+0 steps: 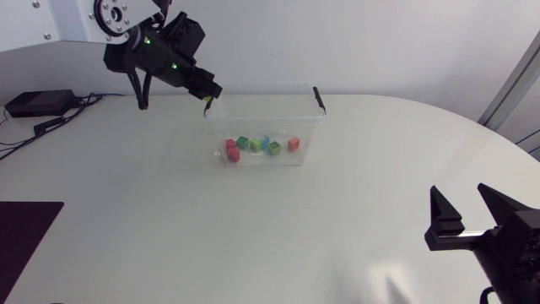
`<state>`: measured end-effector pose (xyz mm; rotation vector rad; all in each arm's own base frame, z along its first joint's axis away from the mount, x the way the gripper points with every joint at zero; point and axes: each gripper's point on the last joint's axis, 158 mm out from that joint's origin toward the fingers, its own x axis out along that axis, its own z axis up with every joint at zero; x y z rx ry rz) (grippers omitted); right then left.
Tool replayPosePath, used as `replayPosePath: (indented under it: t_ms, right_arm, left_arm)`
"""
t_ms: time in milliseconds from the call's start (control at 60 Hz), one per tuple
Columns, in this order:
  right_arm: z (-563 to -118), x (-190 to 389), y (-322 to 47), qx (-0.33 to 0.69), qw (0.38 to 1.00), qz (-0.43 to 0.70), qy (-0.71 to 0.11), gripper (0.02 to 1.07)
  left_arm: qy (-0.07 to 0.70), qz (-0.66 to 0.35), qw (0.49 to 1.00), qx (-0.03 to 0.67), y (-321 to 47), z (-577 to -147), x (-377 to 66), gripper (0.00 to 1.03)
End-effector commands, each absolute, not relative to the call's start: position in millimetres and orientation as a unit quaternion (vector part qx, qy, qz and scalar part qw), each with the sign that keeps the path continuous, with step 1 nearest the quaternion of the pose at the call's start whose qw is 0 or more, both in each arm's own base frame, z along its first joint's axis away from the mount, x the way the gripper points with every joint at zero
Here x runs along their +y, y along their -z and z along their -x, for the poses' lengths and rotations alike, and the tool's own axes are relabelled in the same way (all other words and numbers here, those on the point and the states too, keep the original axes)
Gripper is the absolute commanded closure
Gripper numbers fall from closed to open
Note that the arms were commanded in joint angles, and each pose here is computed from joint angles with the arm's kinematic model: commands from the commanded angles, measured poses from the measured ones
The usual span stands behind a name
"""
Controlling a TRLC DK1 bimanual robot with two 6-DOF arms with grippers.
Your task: Place the duplo bricks in the container
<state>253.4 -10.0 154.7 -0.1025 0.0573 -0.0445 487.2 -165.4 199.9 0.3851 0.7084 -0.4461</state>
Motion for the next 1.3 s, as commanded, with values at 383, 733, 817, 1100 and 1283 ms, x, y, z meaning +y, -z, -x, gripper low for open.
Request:
replayPosePath:
  t_ms: [383,733,817,1100,1283]
  right_arm:
    - [-254,-11,-150,0.028,0.998,0.056,0.025,0.07]
    - [-254,-11,-150,0.028,0.998,0.056,0.025,0.07]
    - [-254,-11,-150,0.028,0.998,0.056,0.025,0.07]
    - [-254,-11,-150,0.028,0.998,0.056,0.025,0.07]
    - [-254,-11,-150,0.028,0.998,0.056,0.025,0.07]
  left_arm:
    - [0.212,-0.111,0.930,0.277,-175,-531,-208,0.84]
    - [0.224,-0.109,0.921,0.300,-147,-529,-224,0.78]
    - [0.224,-0.113,0.920,0.303,-146,-529,-224,0.29]
    - [0.223,-0.124,0.912,0.321,-153,-526,-219,0.04]
    - [0.193,-0.135,0.924,0.300,-190,-524,-201,0.05]
